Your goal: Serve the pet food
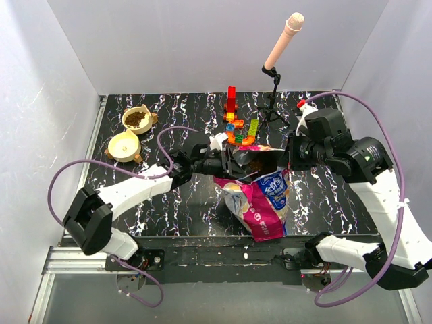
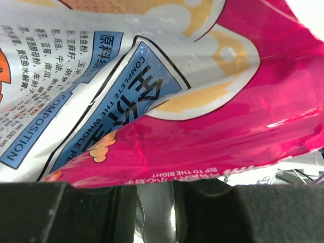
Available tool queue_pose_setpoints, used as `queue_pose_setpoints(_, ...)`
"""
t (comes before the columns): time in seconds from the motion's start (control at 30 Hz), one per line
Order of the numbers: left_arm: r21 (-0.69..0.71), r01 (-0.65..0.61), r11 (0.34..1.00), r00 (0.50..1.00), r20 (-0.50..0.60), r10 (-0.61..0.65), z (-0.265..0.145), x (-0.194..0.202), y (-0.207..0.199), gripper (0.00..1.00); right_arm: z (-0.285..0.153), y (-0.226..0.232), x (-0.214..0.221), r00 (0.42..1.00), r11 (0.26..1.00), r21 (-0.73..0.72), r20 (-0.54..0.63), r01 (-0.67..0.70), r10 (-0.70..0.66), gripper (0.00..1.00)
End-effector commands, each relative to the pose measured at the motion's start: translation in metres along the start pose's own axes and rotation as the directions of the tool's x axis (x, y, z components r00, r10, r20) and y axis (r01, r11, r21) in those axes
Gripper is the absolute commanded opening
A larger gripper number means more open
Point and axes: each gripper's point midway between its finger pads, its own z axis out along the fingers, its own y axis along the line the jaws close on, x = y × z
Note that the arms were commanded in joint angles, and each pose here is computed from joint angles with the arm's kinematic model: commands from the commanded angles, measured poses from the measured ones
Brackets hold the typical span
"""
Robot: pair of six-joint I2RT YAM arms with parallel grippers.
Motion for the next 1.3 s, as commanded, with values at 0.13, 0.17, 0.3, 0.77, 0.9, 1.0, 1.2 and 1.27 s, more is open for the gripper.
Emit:
queue_pose_setpoints(0.13,-0.007,-0.078,0.997,0.996,-0.036,0.078,-0.048,0.009,-0.059,0.0,-0.029,-0.009,-0.072,0.944,0.996,0.064,0.321,0.059,-0.076,0.01)
queue_pose_setpoints(0.17,-0.025,-0.047,0.999,0.998,-0.031,0.046,-0.045,0.004,-0.062,0.0,-0.027,-0.008,-0.07,0.947,0.996,0.058,0.312,0.062,-0.077,0.01)
queue_pose_setpoints(0.3,-0.015,0.001,1.0,1.0,0.006,-0.001,-0.031,-0.013,-0.088,0.0,-0.012,0.011,-0.068,0.962,0.996,-0.029,0.264,0.081,-0.07,0.01)
queue_pose_setpoints(0.77,0.03,-0.022,0.999,1.0,-0.005,0.022,-0.035,-0.024,-0.15,0.0,0.003,0.017,-0.093,0.961,0.999,0.01,0.272,0.043,-0.044,0.01)
queue_pose_setpoints(0.9,0.098,-0.114,0.989,0.993,0.013,0.114,-0.049,-0.016,-0.165,0.0,0.005,0.009,-0.09,0.961,0.999,0.029,0.272,0.032,-0.038,0.01)
queue_pose_setpoints(1.0,0.111,-0.145,0.983,0.989,0.026,0.143,-0.058,-0.013,-0.163,0.0,0.001,0.003,-0.088,0.959,0.999,0.036,0.282,0.031,-0.04,0.01)
queue_pose_setpoints(1.2,0.142,-0.192,0.971,0.981,0.053,0.186,-0.066,-0.01,-0.153,0.0,-0.011,-0.006,-0.081,0.955,0.998,0.05,0.296,0.022,-0.036,0.01)
queue_pose_setpoints(1.27,0.17,-0.219,0.961,0.975,0.06,0.212,-0.069,-0.008,-0.154,0.0,-0.011,-0.01,-0.075,0.956,0.998,0.057,0.292,0.02,-0.036,0.01)
